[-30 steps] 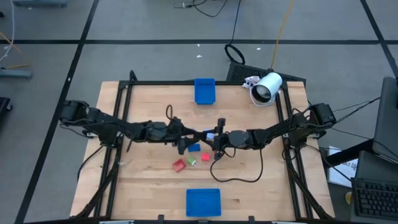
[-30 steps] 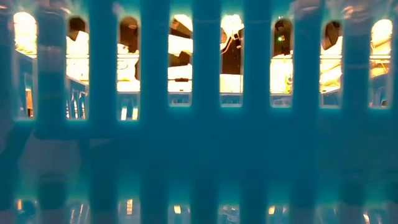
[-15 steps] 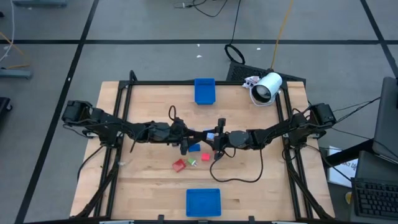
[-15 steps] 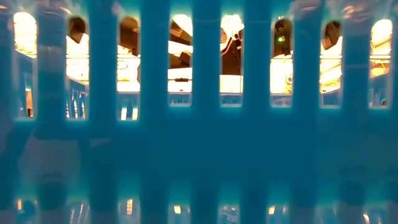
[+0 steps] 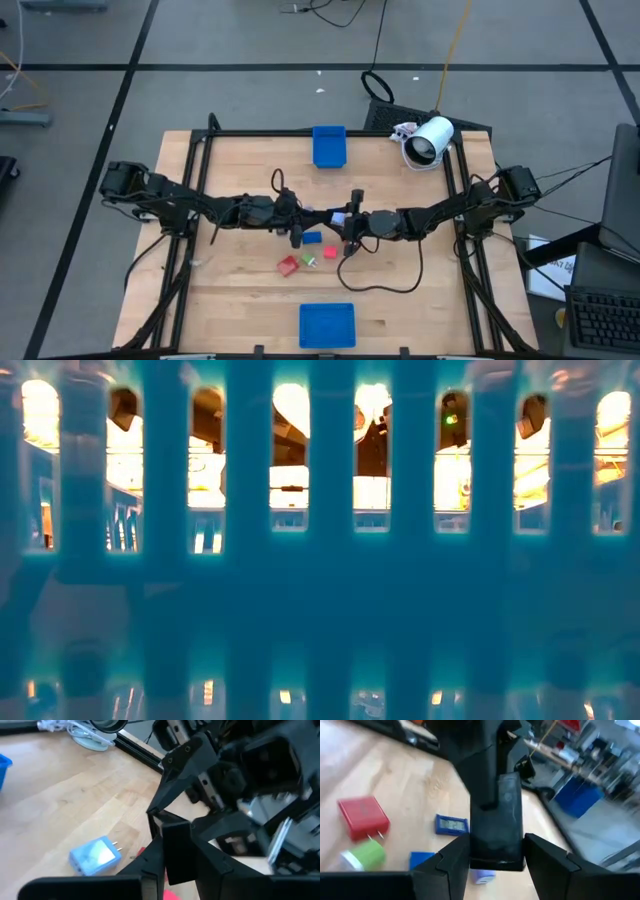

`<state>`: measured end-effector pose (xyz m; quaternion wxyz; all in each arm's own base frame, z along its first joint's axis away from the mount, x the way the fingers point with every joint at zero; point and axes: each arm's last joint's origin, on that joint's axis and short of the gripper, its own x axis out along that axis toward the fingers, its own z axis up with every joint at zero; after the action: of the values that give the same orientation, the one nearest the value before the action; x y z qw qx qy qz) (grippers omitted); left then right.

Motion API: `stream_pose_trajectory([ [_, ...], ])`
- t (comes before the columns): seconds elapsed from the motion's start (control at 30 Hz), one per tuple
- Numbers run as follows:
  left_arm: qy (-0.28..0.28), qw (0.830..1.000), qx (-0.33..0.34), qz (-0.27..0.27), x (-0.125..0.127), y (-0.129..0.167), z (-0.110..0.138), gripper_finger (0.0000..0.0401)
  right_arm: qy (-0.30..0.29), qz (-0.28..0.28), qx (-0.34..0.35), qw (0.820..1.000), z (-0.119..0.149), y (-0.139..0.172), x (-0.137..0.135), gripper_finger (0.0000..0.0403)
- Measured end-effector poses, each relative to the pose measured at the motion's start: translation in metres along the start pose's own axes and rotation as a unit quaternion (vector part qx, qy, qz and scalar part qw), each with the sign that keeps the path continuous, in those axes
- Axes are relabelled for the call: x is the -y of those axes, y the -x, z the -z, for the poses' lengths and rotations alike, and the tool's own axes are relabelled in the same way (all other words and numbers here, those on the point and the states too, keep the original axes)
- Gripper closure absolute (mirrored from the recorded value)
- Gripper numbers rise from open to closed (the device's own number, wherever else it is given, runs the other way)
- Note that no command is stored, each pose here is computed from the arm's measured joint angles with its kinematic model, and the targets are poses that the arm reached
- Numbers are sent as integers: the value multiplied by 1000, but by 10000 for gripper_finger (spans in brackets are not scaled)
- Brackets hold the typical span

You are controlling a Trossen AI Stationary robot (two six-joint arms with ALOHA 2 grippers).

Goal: Pick & Place Office items
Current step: Put the black digital timer into the bottom blue bin

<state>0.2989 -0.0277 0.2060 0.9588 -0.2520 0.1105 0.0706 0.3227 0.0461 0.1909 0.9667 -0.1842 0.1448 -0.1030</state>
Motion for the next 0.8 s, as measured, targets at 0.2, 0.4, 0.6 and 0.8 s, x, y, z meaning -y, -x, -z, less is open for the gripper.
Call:
stream_pose_trajectory([
  [0.2,-39,999,16,14,6,11,-12,340,-78,11,-25,997,-5,11,8,202],
  [0.4,-85,996,9,31,18,26,-16,338,-102,11,-50,993,-18,38,25,187],
  [0.6,-151,987,5,55,31,36,-14,342,-125,3,-23,992,-12,75,40,193],
  [0.8,-219,964,-24,149,48,46,-5,344,-186,13,48,981,21,110,47,199],
])
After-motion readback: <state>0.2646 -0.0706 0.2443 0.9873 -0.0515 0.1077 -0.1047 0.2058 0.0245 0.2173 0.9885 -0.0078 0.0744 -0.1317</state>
